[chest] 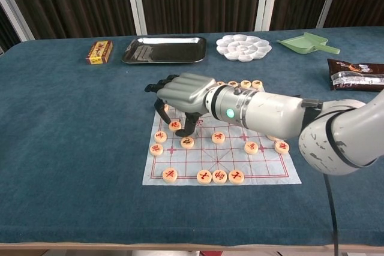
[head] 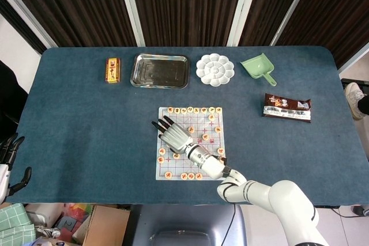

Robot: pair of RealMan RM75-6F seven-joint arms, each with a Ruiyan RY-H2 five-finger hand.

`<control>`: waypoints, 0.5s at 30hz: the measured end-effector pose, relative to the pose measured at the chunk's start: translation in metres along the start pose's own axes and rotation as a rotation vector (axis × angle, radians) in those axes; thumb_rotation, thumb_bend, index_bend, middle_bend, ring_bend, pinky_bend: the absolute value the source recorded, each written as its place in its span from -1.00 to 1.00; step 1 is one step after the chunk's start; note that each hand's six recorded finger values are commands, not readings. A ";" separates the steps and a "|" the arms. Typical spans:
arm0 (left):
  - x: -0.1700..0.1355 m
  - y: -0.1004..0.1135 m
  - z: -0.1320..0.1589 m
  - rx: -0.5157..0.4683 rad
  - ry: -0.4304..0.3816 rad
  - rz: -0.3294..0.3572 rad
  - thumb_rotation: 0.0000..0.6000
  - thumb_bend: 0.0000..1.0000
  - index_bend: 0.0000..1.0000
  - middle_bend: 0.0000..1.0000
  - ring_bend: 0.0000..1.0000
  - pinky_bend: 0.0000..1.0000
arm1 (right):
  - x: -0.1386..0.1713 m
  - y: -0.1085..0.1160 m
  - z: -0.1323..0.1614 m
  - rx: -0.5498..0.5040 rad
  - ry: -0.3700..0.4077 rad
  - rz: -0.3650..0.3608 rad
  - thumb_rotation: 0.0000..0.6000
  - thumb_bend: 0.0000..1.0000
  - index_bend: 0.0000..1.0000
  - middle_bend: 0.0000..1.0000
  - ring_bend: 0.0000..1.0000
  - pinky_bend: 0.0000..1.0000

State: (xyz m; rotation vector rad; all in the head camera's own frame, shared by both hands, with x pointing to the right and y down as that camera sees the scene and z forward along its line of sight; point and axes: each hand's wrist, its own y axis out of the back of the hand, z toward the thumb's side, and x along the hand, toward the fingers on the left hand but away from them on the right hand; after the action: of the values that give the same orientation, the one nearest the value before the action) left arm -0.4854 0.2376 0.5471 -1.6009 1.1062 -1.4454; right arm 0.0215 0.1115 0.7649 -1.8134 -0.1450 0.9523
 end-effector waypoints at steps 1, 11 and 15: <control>0.000 0.000 0.000 0.000 0.000 0.000 1.00 -0.12 -1.00 -1.00 -1.00 -0.89 | 0.000 0.000 0.000 0.000 0.000 -0.002 1.00 -0.13 0.33 -0.84 -1.00 -1.00; -0.001 0.001 0.000 0.001 -0.001 0.006 1.00 -0.12 -1.00 -1.00 -1.00 -0.89 | 0.012 0.014 -0.010 -0.015 -0.002 -0.047 1.00 -0.13 0.34 -0.84 -1.00 -1.00; -0.002 0.001 0.002 0.003 -0.006 0.007 1.00 -0.13 -1.00 -1.00 -1.00 -0.89 | 0.029 0.022 -0.023 -0.027 -0.005 -0.074 1.00 -0.13 0.34 -0.83 -1.00 -1.00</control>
State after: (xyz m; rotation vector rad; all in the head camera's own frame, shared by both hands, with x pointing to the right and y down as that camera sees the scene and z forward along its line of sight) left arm -0.4838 0.2388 0.5455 -1.5964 1.1046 -1.4358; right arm 0.0494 0.0993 0.7350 -1.8180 -0.2280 0.9063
